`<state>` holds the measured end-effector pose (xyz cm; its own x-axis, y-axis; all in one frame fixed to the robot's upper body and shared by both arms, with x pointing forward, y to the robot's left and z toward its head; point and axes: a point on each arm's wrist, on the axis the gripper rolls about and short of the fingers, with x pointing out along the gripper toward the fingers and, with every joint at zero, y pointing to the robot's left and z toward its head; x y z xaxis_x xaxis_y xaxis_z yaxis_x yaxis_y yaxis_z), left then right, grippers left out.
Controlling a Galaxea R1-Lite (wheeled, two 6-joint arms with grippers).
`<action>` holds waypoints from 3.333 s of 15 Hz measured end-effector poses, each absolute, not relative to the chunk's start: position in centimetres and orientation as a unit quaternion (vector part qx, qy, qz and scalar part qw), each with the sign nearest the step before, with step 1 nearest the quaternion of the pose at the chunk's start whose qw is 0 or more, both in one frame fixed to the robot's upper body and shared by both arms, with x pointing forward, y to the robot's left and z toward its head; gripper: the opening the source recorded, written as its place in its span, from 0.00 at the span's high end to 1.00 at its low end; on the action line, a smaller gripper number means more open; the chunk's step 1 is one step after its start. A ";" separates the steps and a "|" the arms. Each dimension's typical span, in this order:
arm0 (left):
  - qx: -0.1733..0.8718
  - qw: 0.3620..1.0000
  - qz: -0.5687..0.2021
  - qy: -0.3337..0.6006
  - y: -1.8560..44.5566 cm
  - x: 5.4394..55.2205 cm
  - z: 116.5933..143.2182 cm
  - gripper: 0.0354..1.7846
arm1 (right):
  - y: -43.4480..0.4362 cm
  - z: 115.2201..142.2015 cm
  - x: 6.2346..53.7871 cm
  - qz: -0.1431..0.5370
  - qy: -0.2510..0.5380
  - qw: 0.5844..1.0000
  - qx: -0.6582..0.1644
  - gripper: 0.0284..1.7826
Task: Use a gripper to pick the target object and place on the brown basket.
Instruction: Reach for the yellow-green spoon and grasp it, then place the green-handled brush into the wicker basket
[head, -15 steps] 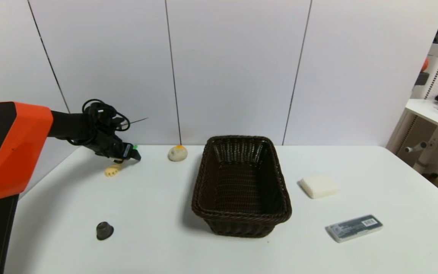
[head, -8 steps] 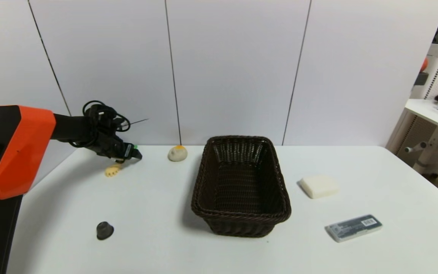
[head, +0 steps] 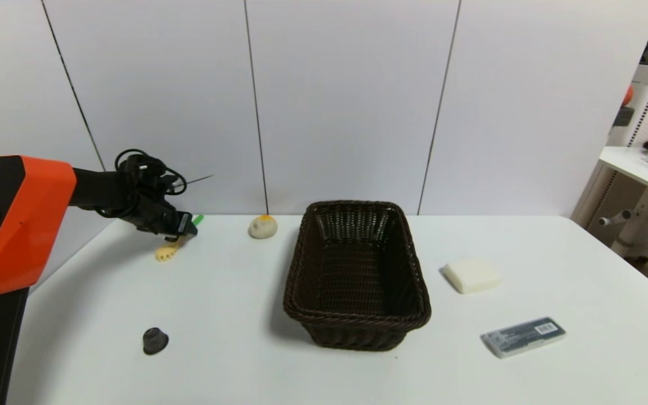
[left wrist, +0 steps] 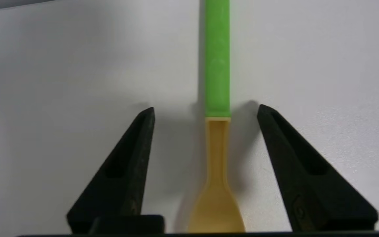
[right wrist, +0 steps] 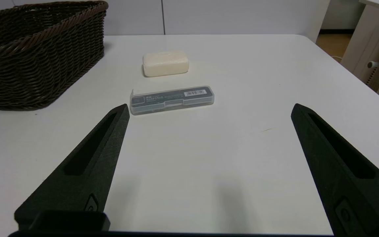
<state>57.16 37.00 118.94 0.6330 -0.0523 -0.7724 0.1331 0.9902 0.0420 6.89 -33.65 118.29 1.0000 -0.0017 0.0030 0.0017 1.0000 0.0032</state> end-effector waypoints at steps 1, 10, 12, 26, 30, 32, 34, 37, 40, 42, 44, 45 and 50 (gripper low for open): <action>0.047 0.902 -0.052 0.425 37.0 57.2 118.9 0.48 | -33.6 118.3 6.9 -0.001 -0.001 1.000 0.002 0.05; 0.052 0.900 -0.064 0.428 35.7 56.9 119.6 0.90 | -33.6 118.3 6.9 0.000 -0.001 1.000 0.001 0.05; 0.053 0.902 -0.064 0.424 35.6 56.7 120.4 0.90 | -33.6 118.3 6.9 -0.001 -0.001 1.000 0.002 0.05; -0.119 0.920 -0.195 0.319 16.4 46.6 135.9 0.90 | -33.6 118.3 6.9 -0.001 -0.001 1.000 0.002 0.05; -0.161 0.890 -0.272 0.328 9.6 41.3 137.8 0.90 | -33.6 118.3 6.9 -0.001 -0.001 1.000 0.002 0.05; -0.153 0.880 -0.291 0.342 7.8 39.8 137.1 0.90 | -33.6 118.3 6.9 -0.001 -0.001 1.000 0.001 0.05; -0.147 0.876 -0.303 0.345 6.6 39.4 136.4 0.90 | -33.6 118.3 6.9 -0.001 -0.001 1.000 0.002 0.05; -0.140 0.873 -0.311 0.349 5.5 39.5 135.5 0.63 | -33.6 118.3 6.9 -0.001 -0.001 1.000 0.002 0.05; -0.135 0.872 -0.308 0.357 5.4 39.5 134.8 0.45 | -33.6 118.3 6.9 -0.001 -0.001 1.000 0.002 0.05; -0.133 0.872 -0.304 0.359 5.5 39.5 134.6 0.36 | -33.6 118.3 6.9 0.000 -0.001 1.000 0.002 0.05; -0.128 0.875 -0.305 0.353 6.1 39.3 135.1 0.28 | -33.6 118.3 6.9 -0.001 -0.001 1.000 0.002 0.05; -0.119 0.878 -0.306 0.349 6.7 39.0 135.4 0.25 | -33.6 118.3 6.9 0.000 -0.001 1.000 0.002 0.05; -0.021 0.901 -0.288 0.323 15.0 35.7 136.7 0.16 | -33.6 118.3 6.9 0.000 -0.001 1.000 0.002 0.05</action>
